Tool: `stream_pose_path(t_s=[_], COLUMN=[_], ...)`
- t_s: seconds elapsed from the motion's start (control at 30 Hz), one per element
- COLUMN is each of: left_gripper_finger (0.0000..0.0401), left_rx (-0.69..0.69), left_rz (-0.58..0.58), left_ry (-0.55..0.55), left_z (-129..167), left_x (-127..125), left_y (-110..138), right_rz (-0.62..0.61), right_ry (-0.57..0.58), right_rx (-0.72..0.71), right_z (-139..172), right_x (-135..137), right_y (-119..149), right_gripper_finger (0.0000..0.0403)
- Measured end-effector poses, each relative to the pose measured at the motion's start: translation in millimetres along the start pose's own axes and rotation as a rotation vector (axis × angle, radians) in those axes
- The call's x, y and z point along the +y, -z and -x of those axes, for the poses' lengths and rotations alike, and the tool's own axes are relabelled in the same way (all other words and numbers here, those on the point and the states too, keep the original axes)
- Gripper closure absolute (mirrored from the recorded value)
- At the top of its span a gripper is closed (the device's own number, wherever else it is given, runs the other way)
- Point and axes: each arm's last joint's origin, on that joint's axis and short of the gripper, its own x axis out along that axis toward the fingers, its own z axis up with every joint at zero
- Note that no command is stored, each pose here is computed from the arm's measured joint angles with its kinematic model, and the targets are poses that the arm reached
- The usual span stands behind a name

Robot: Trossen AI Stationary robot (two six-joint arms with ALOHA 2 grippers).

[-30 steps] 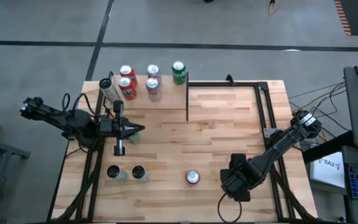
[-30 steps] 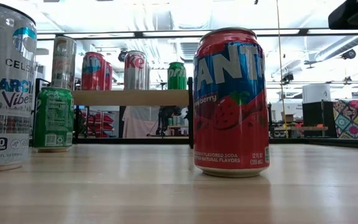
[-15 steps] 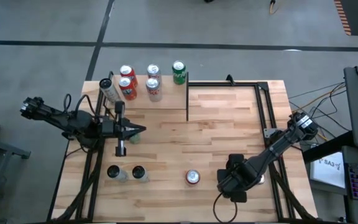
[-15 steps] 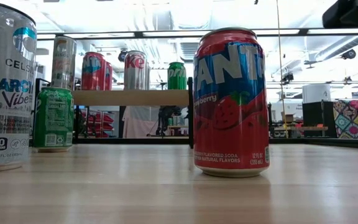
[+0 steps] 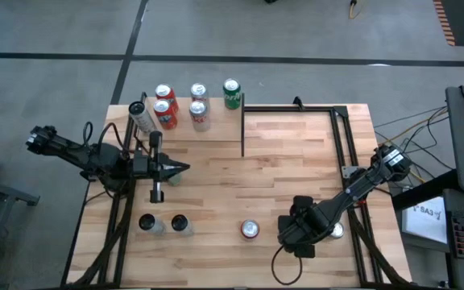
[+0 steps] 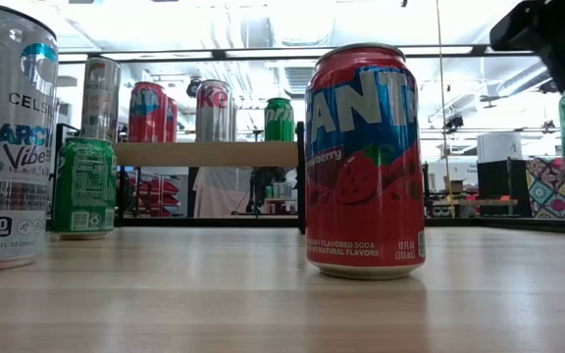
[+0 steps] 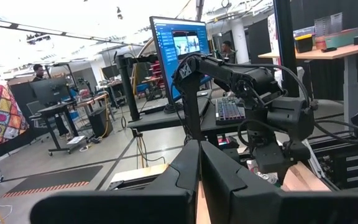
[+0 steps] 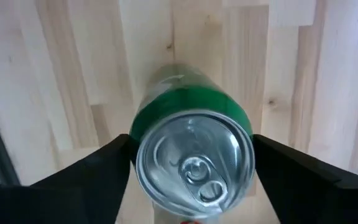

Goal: Place canned beverage on shelf
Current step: Put the bottom green soda can aligned with the other green soda can on the shelf

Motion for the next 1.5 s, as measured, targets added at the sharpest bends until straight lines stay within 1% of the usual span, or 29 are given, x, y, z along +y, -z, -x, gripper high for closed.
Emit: stream_pose_path(t_s=[0.2, 0.47, 0.57, 0.73, 0.77, 0.93, 1.13, 1.37, 1.5], left_gripper_finger=[0.0401, 0.0401, 0.0401, 0.0401, 0.0401, 0.0401, 0.0401, 0.0401, 0.0401], left_rx=[0.001, 0.003, 0.003, 0.003, 0.003, 0.003, 0.009, 0.019, 0.023], left_rz=[-0.001, -0.001, -0.001, -0.001, -0.001, -0.004, -0.011, -0.020, -0.023], left_ry=[0.000, 0.001, 0.001, 0.001, 0.001, 0.001, 0.002, 0.005, 0.006], left_z=[0, 0, 0, 0, 0, 0, 0, 0, 1], left_x=[0, 0, 0, 0, 0, 0, 0, -1, 0], left_y=[0, 0, 0, 0, 0, 0, 1, 2, 2], right_rz=[-0.003, 0.064, 0.053, 0.037, 0.034, 0.008, -0.061, -0.114, -0.127], right_ry=[0.005, 0.038, 0.024, 0.005, 0.003, -0.021, 0.018, 0.002, -0.019], right_rx=[-0.005, 0.063, 0.094, 0.111, 0.114, 0.123, 0.187, 0.175, 0.114], right_z=[-10, -38, -41, -40, -38, -28, -5, 33, 54], right_x=[-2, 2, 0, -4, -5, -14, -32, -61, -79], right_y=[-4, -13, -15, -17, -16, -15, -21, -40, -55], right_gripper_finger=[0.0048, 0.0041, 0.0052, 0.0106, 0.0115, 0.0116, 0.0106, 0.0105, 0.0105])
